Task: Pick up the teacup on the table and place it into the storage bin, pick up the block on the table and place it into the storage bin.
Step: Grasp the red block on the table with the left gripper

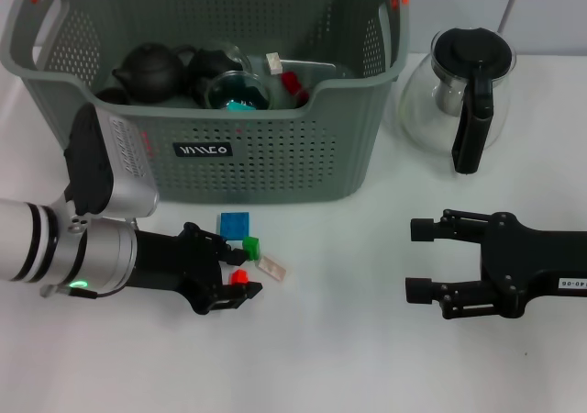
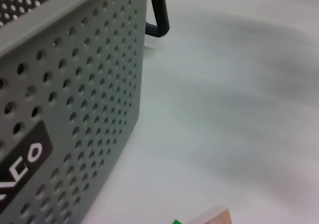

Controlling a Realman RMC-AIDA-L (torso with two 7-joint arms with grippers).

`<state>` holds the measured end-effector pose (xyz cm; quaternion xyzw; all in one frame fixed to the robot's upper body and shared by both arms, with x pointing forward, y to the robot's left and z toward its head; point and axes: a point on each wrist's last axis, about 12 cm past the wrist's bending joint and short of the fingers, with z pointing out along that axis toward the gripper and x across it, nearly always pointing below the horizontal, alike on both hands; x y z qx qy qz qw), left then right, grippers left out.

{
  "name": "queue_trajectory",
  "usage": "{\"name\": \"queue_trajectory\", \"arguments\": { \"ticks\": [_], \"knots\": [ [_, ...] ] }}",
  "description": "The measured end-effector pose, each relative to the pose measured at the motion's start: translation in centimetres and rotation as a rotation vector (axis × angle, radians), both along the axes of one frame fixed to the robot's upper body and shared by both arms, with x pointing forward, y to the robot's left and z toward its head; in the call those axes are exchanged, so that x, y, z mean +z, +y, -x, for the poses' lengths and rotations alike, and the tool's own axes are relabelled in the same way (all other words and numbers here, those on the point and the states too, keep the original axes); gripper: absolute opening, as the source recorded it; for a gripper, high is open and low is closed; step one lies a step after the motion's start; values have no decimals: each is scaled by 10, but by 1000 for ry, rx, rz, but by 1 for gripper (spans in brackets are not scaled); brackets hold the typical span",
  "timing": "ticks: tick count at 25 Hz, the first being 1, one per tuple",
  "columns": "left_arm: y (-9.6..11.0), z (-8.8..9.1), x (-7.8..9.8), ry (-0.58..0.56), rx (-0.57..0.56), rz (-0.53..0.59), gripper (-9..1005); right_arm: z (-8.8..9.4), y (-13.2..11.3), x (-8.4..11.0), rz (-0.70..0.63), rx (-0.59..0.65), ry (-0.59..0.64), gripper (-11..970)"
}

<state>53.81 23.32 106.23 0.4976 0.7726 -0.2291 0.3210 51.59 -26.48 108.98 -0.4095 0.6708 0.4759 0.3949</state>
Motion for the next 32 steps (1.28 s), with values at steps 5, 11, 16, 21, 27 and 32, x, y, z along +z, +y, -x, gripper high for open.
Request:
{"name": "queue_trajectory", "arguments": {
  "ticks": [5,11,16,21,27,32],
  "knots": [
    [0,0,-2,6,-1,-1,456,0,0,0,2,-3,0,915],
    [2,2,-2,13,-3,-2,456,0,-1,-1,5,-5,1,914],
    [4,6,-3,27,-3,1,456,1,-2,-2,4,-10,4,913],
    [4,7,-4,33,-1,2,455,1,-2,-2,4,-11,4,912],
    [5,6,-5,28,14,2,453,1,-2,-1,5,-10,3,914],
    [5,4,-5,21,23,0,451,1,-2,-2,4,-11,4,915]
  ]
}}
